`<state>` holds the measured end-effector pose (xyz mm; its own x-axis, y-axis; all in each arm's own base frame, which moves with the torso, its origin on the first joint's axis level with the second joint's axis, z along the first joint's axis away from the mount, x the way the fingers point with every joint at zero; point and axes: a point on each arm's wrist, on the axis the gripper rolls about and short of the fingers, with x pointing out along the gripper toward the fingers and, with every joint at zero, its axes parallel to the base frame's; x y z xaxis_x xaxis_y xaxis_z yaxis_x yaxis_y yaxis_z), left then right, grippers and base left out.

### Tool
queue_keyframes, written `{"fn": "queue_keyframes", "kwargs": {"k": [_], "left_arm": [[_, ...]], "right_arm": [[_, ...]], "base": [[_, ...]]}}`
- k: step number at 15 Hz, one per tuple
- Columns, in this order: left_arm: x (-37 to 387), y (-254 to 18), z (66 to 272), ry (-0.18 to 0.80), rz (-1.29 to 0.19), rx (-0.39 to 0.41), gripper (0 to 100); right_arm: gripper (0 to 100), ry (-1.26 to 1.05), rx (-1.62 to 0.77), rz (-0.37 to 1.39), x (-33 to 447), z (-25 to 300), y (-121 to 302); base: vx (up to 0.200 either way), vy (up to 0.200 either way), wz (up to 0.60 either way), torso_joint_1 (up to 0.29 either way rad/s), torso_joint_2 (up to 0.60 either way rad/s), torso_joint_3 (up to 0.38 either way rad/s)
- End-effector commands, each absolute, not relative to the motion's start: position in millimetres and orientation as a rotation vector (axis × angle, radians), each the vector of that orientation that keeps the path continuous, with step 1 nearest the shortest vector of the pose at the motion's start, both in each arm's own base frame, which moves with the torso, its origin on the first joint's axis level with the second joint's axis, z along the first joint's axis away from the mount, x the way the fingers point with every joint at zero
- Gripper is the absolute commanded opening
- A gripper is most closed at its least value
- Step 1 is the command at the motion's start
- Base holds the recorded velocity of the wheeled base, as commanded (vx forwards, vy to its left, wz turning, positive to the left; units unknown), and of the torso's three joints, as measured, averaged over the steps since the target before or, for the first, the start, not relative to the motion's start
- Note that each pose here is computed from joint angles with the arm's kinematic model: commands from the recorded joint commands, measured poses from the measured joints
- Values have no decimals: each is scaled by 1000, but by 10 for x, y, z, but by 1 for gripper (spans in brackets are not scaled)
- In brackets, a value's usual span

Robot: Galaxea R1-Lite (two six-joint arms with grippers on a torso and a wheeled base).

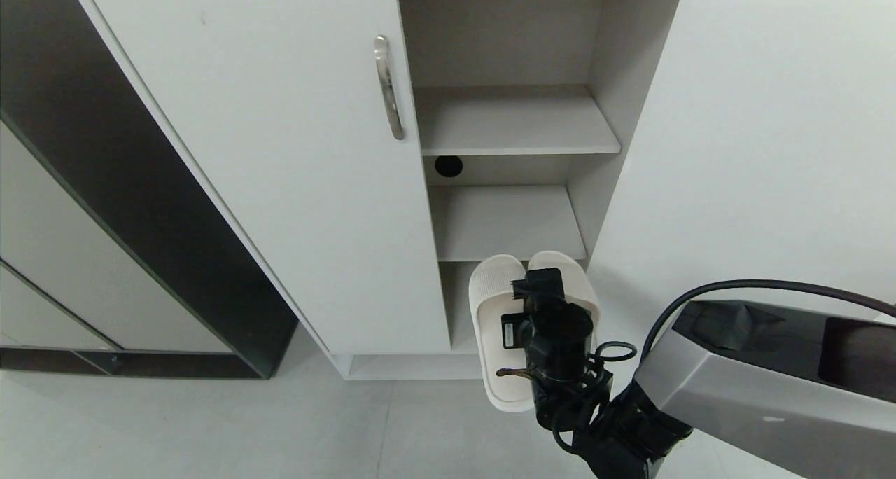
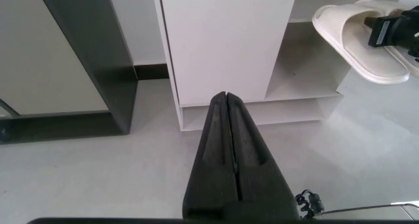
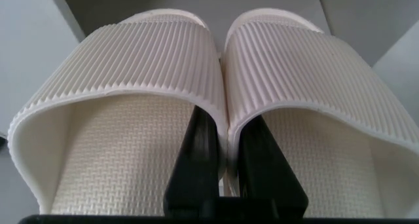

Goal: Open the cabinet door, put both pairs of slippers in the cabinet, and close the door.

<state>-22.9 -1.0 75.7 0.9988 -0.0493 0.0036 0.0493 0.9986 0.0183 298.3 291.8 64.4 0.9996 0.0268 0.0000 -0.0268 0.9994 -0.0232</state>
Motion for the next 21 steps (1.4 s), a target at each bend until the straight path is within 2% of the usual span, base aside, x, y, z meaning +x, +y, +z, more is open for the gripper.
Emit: {"fn": "queue_keyframes", "kwargs": {"k": [1,6,15,21], "left_arm": [[-228,-10,758,-4,-49,18,0],[-228,-10,758,-4,-48,18,0],[-228,-10,758,-3,-48,17,0],[-228,-10,758,-3,-48,15,0]], "right_arm": [[0,0,-23,21,2986,644,2913],[0,3,-26,22,2981,630,2909],[0,-3,-20,15,3022,631,2897],[0,-25,2,-3,3235,595,2918]], "base": [[0,0,0,0,0,0],[0,0,0,0,0,0],[200,0,0,3,2,1],[0,0,0,0,0,0]]}}
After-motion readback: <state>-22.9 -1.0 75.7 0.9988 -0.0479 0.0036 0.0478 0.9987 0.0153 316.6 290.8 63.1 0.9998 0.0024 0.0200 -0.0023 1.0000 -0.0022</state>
